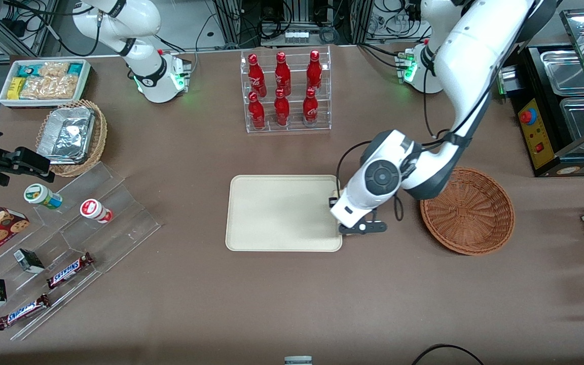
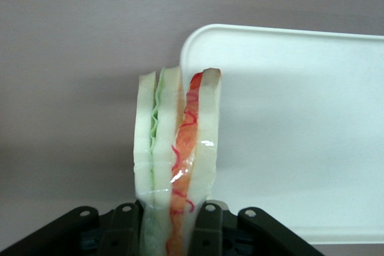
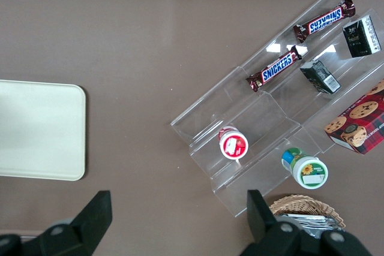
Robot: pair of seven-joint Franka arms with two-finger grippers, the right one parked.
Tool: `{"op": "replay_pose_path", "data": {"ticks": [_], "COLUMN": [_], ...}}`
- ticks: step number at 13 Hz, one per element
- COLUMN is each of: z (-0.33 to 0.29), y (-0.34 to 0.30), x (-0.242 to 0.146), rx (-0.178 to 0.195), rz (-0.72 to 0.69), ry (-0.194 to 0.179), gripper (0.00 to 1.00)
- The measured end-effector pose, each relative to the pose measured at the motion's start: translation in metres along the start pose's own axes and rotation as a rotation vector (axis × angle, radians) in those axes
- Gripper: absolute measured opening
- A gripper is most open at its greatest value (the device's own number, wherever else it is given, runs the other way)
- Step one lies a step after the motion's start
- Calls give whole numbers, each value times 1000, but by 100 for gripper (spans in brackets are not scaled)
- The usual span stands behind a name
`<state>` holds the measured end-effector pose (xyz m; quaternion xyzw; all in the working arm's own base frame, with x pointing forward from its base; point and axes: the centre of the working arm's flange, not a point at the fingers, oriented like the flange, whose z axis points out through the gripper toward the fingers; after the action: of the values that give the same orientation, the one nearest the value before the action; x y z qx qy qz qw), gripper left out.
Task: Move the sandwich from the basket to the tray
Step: 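Lift the sandwich and carry it over the cream tray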
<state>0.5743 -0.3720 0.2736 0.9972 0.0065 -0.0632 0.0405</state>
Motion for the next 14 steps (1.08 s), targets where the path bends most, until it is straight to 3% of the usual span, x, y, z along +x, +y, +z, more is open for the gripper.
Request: {"op": "replay_pose_path", "data": {"ticks": [4, 14], "z": [41, 61], "y": [28, 61], "x": [-4, -14], "rx": [26, 19], "rz": [37, 78], "ry": [-11, -21], "gripper": [26, 32]}}
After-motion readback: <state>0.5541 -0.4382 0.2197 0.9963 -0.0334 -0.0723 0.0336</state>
